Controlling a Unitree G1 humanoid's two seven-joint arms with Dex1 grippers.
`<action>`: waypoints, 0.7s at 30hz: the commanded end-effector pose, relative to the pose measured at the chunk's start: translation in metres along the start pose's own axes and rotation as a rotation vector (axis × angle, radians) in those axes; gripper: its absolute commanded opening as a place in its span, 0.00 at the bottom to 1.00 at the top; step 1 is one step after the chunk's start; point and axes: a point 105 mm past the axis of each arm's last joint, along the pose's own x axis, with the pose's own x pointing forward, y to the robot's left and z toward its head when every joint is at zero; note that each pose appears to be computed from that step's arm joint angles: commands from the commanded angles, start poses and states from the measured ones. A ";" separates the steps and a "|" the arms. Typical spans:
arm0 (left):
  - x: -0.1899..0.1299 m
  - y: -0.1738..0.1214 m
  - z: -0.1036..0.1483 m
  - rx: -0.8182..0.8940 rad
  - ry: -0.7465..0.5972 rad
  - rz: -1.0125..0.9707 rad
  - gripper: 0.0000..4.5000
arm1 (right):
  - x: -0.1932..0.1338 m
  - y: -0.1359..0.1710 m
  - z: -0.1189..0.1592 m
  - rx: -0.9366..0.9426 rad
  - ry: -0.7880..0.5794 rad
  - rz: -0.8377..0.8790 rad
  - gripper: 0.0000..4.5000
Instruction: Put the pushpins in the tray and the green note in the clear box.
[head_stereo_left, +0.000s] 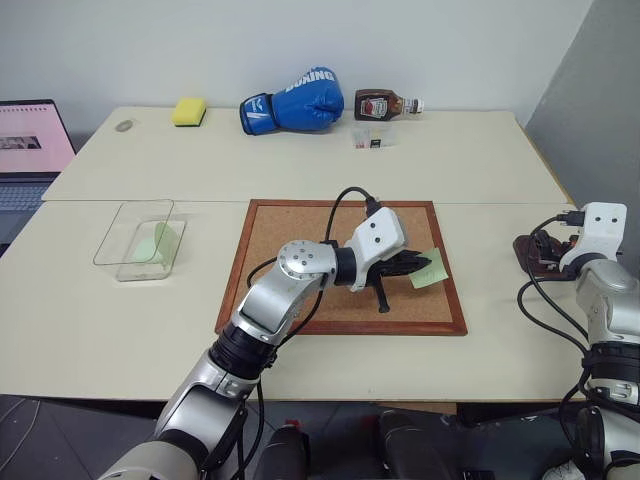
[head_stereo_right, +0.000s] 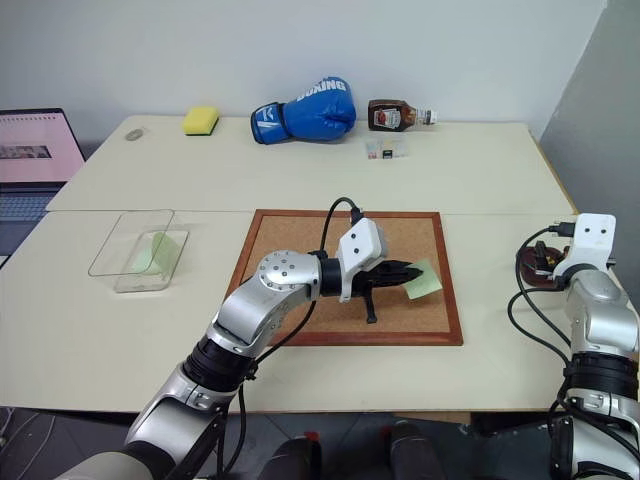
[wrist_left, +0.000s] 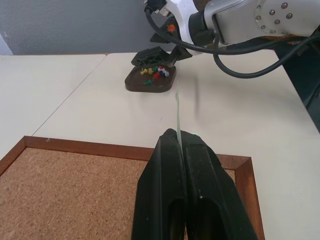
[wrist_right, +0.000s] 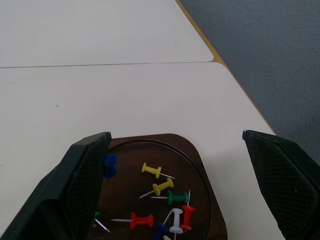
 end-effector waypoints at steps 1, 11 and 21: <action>-0.002 0.001 0.012 0.041 -0.024 0.013 0.00 | 0.000 -0.007 0.006 -0.016 -0.033 -0.014 0.99; -0.003 0.003 0.011 0.039 -0.020 0.025 0.00 | 0.003 -0.006 0.003 0.007 -0.027 0.000 0.99; -0.003 0.005 0.011 0.041 -0.019 0.030 0.00 | 0.002 -0.005 -0.003 0.009 -0.013 0.011 0.99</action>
